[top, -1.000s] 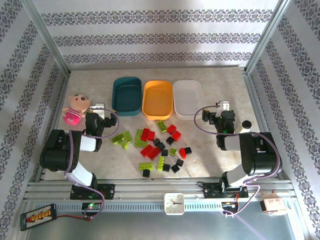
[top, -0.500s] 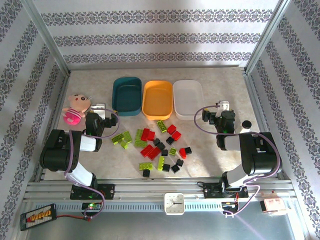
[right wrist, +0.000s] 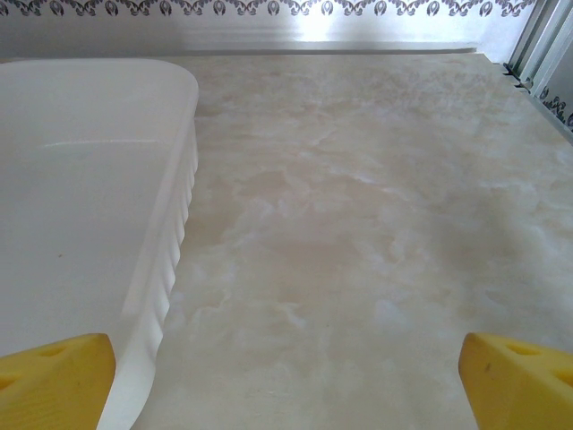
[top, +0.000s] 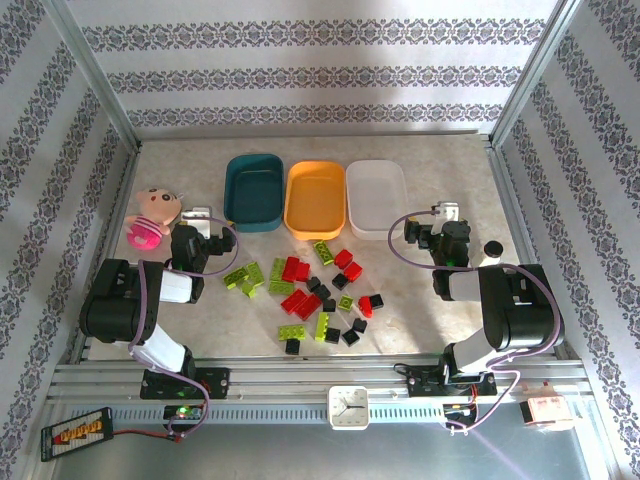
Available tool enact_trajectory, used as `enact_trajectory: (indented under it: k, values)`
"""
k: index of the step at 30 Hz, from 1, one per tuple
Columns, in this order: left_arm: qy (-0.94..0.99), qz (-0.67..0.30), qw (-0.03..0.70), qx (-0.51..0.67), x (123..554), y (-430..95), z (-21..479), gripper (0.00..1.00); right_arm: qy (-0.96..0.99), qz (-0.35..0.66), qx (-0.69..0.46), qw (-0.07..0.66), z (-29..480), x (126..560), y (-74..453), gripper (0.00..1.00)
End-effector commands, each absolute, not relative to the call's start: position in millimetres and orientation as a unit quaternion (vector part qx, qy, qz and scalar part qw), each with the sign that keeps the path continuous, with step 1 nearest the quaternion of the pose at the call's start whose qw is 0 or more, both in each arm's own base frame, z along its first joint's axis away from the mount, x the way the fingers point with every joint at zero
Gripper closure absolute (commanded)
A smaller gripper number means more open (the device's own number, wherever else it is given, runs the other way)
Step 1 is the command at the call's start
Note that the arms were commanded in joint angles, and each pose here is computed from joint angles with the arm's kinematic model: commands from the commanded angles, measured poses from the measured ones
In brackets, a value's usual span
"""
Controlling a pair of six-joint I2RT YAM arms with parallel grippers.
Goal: Sort the legos into containers by color
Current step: Pick up the lego from the center of the table.
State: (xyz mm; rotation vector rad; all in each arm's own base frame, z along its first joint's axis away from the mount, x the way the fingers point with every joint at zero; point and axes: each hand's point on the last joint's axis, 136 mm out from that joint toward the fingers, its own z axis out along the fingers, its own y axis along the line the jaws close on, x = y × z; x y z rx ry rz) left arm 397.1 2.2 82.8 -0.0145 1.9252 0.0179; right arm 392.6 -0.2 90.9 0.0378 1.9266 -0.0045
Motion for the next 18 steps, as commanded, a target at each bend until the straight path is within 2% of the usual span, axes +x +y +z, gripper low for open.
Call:
enact_trajectory:
  k: [1,11,18]
  values:
    - [0.815,0.012,0.579,-0.005,400.1,6.1,88.2,0.01,0.805,0.002,0.015,0.593,106.2,398.2,0.7,0.02]
    - [0.815,0.026,0.578,-0.021,400.9,12.8,88.4,0.01,0.804,0.01,0.023,0.594,107.4,399.2,-2.1,0.02]
    - [0.81,0.049,0.582,-0.055,391.8,26.0,123.1,0.01,0.824,-0.011,0.058,0.564,126.4,398.5,-15.2,0.02]
